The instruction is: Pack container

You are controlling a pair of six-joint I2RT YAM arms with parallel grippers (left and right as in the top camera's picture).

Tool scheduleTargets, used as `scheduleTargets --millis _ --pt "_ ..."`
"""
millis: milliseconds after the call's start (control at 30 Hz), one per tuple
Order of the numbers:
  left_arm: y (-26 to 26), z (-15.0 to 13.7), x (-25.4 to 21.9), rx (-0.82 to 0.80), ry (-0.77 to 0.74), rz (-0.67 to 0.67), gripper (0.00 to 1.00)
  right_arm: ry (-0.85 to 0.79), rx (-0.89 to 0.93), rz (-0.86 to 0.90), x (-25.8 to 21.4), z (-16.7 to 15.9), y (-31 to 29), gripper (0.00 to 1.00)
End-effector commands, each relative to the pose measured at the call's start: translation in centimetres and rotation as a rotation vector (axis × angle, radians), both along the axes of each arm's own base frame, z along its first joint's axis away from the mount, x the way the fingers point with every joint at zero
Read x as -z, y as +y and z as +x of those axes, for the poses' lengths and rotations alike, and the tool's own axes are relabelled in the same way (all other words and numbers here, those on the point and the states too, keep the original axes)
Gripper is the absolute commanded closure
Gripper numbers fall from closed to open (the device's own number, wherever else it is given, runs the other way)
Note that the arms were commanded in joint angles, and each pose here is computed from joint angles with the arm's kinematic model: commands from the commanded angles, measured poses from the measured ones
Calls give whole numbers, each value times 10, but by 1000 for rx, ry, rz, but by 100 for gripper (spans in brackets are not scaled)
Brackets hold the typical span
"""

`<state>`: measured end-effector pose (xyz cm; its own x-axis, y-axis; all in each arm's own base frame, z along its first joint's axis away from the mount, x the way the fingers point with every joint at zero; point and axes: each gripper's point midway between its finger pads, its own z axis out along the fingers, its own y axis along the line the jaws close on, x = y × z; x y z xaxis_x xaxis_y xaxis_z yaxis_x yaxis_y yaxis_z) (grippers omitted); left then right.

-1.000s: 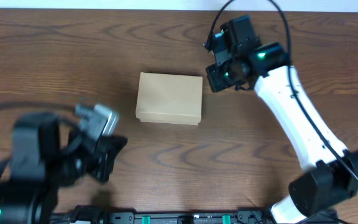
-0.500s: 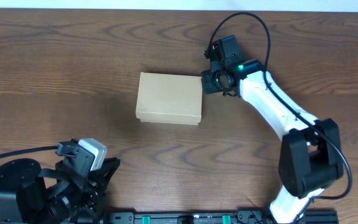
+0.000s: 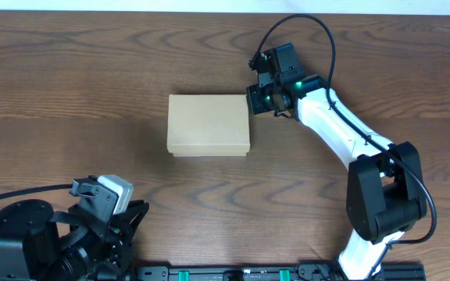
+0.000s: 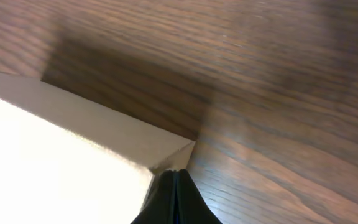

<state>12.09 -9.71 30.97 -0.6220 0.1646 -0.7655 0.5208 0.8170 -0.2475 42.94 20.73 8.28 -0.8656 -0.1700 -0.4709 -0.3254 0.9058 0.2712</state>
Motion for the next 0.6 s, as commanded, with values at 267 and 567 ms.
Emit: scheduleTargets --millis 267,567 --pt "11 -2 12 -52 44 52 94 195 23 -87 -26 -63 -26 99" --pt "12 -23 28 -22 140 77 94 -8 -80 -122 -110 -172 -32 99"
